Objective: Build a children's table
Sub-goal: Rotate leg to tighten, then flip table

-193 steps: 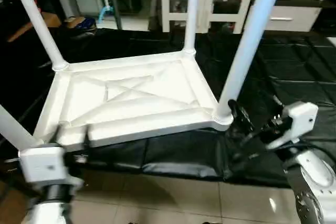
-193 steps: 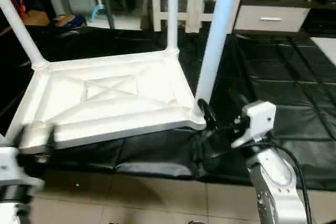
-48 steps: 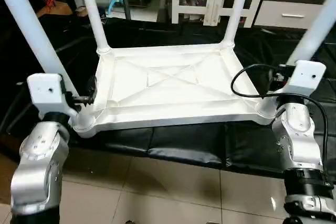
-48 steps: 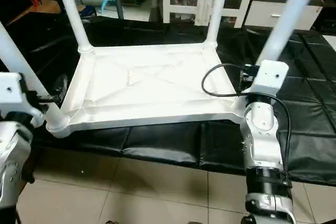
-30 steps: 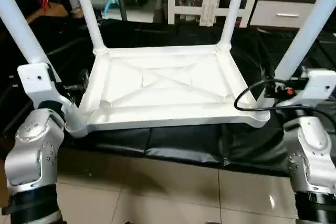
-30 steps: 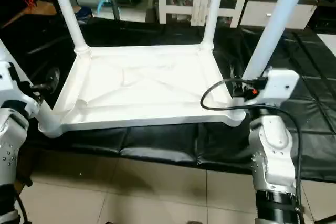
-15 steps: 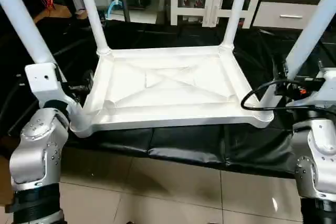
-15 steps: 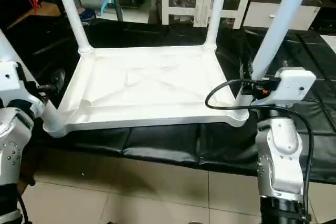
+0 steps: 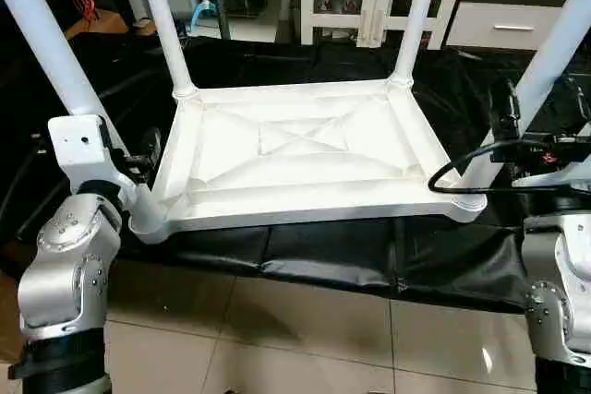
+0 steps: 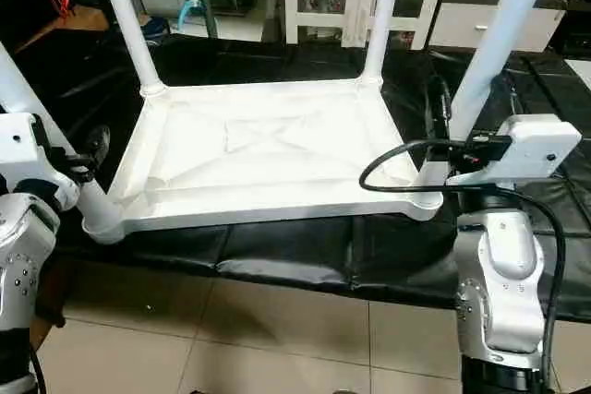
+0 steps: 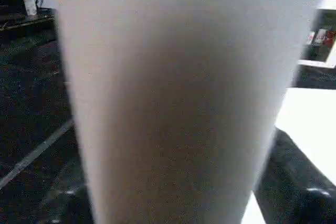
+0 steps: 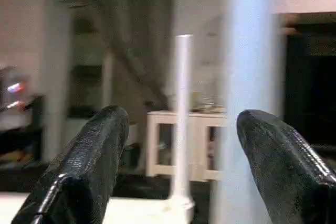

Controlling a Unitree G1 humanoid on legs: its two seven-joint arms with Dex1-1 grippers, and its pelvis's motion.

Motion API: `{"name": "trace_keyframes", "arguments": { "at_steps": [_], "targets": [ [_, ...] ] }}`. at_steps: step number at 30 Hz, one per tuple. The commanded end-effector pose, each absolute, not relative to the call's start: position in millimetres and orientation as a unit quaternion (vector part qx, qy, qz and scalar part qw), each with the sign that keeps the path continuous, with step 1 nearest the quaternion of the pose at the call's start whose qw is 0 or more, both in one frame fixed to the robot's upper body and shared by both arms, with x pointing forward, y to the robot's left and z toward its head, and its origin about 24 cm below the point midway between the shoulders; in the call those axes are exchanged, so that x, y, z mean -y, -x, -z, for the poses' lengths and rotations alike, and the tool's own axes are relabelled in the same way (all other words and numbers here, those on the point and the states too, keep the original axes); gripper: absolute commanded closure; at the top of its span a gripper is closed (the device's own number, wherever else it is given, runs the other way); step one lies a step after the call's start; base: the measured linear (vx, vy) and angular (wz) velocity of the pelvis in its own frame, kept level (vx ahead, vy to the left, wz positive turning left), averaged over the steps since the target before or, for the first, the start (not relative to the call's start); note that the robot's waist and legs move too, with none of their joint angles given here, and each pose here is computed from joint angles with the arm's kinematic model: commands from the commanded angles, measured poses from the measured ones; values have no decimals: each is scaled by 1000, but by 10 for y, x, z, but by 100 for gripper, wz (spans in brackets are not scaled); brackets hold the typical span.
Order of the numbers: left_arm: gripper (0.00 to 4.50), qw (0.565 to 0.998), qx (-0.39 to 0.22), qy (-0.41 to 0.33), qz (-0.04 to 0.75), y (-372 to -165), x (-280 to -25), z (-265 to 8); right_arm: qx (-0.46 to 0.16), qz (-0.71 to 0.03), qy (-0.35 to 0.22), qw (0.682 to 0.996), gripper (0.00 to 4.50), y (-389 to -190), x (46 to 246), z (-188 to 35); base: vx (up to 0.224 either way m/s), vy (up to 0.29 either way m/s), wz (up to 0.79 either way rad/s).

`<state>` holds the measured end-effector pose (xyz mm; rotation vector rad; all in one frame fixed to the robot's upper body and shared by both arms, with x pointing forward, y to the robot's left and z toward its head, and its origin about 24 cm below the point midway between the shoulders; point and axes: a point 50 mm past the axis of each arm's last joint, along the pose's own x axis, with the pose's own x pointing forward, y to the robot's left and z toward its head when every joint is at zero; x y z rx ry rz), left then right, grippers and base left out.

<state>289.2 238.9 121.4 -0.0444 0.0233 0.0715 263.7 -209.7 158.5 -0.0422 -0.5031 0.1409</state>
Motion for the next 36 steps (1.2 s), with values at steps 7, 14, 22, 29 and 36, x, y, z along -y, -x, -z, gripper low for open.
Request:
{"name": "trace_keyframes", "arguments": {
  "at_steps": [7, 14, 22, 29, 36],
  "targets": [
    [184, 998, 14, 25, -55, -2713, -2456, -1291, 205, -175, 29, 962, 92, -2568, 1755, -1370, 0, 0, 0],
    [252, 997, 16, 21, -68, -2661, -2450, -1296, 128, -195, 35, 972, 92, -2623, 1668, -1142, 0, 0, 0],
    [266, 998, 11, 28, -61, -2665, -2398, -1287, 87, -190, 34, 977, 92, -2674, 1624, -1003, 0, 0, 0],
    [266, 998, -1, 24, -60, -2645, -2345, -1282, 30, -191, 46, 980, 92, -2696, 1604, -871, 0, 0, 0],
    [266, 990, 18, 120, -78, -2694, -2291, -1318, -6, -229, -6, 973, 92, -2660, 1461, -803, 0, 0, 0]
  ]
}}
